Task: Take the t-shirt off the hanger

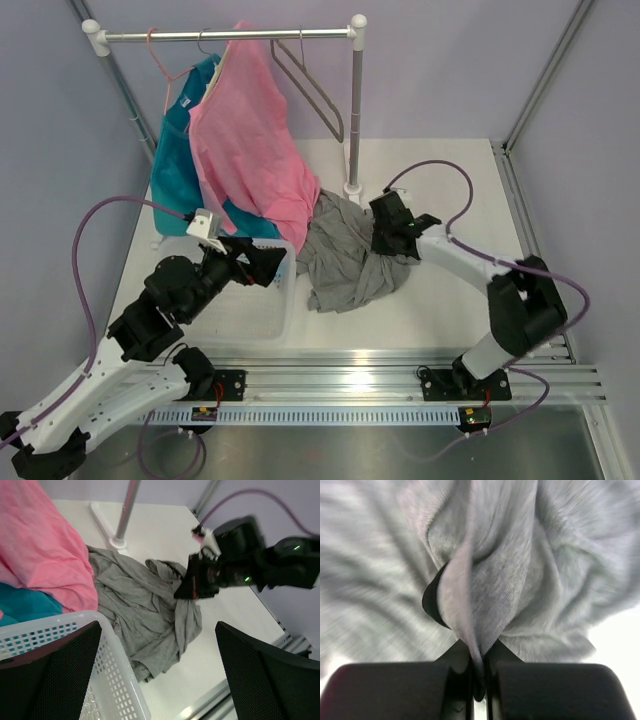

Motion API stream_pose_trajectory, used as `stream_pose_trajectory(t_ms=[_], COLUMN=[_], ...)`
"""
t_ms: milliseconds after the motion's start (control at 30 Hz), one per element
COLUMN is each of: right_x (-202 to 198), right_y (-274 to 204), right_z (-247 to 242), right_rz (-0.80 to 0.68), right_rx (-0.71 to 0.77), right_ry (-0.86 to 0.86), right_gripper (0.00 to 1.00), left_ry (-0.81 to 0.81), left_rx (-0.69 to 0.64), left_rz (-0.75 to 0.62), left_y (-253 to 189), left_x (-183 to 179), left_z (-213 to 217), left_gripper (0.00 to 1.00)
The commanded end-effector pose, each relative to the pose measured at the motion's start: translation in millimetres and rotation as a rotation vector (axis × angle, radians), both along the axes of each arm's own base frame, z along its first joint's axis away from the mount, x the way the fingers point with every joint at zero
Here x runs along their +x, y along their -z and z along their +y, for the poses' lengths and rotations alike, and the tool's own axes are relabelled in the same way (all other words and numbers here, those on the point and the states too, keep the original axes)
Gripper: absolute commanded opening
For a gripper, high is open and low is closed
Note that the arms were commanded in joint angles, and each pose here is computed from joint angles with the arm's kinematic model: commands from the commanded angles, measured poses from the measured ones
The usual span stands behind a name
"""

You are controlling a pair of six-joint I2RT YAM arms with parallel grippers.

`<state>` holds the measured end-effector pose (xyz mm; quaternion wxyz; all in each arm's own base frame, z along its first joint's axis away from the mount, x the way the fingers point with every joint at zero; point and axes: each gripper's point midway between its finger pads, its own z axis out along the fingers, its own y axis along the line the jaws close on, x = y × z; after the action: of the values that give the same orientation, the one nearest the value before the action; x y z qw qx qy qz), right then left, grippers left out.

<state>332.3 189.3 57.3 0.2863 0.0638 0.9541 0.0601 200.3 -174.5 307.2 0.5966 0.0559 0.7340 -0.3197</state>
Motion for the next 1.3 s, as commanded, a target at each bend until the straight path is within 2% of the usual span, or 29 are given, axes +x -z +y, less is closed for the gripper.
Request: stream_pose_trajectory(t_ms=[0,33,67,200,233,333,433,633,733,867,1000,1200,1267], right_x=[-4.3,-9.3,-21.8,-61.1,-72.1,-101.7,-133.2,-200.3,-219.2,-221.8,-227.6,-225.1,-228.9], right_y=[-116.7,-138.8,-181.0,-264.7,-293.9,-333.6,-361.2,-386.0,-407.8,-439.1,-478.4,-503.2,-506.8], right_z=[9.2,13.3,24.8,38.9,43.1,48.6,60.6,87.4,82.6,68.4,61.5,74.8,78.5], right_rz=[-0.238,-0.278,-0.338,-0.431,-0.468,-0.502,-0.515,-0.482,-0.543,-0.650,-0.730,-0.733,-0.730], right_rx=[0.151,0.193,0.291,0.424,0.473,0.547,0.622,0.734,0.794,0.774,0.786,0.814,0.839], right_ry=[-0.103,-0.142,-0.222,-0.425,-0.476,-0.572,-0.687,-0.970,-1.039,-1.016,-1.027,-1.080,-1.112], right_gripper=[0.00,0.00,0.00,0.00,0.00,0.00,0.00,0.00,0.00,0.00,0.00,0.00,0.00], left_ry=[0.179,0.212,0.242,0.500,0.526,0.556,0.535,0.486,0.563,0.748,0.789,0.923,0.928], left_rx=[-0.031,-0.025,-0.014,0.082,0.102,0.136,0.152,0.185,0.194,0.195,0.202,0.157,0.152], left_rz=[-0.069,-0.074,-0.073,-0.075,-0.069,-0.071,-0.130,-0.286,-0.382,-0.446,-0.463,-0.544,-0.541], left_y=[-32.3,-34.2,-36.8,-28.8,-26.7,-29.7,-45.2,-86.2,-102.3,-106.2,-108.8,-128.7,-130.4], left_x=[-16.9,-20.1,-20.4,-40.3,-40.7,-36.5,-30.2,-27.4,-44.2,-70.0,-72.4,-94.2,-91.2], left_z=[-25.8,-30.3,-36.9,-73.0,-77.1,-85.7,-85.1,-71.0,-70.5,-84.5,-89.9,-98.0,-102.5], left_gripper=[0.99,0.99,0.99,0.99,0.99,0.99,0.99,0.99,0.99,0.99,0.99,0.99,0.99])
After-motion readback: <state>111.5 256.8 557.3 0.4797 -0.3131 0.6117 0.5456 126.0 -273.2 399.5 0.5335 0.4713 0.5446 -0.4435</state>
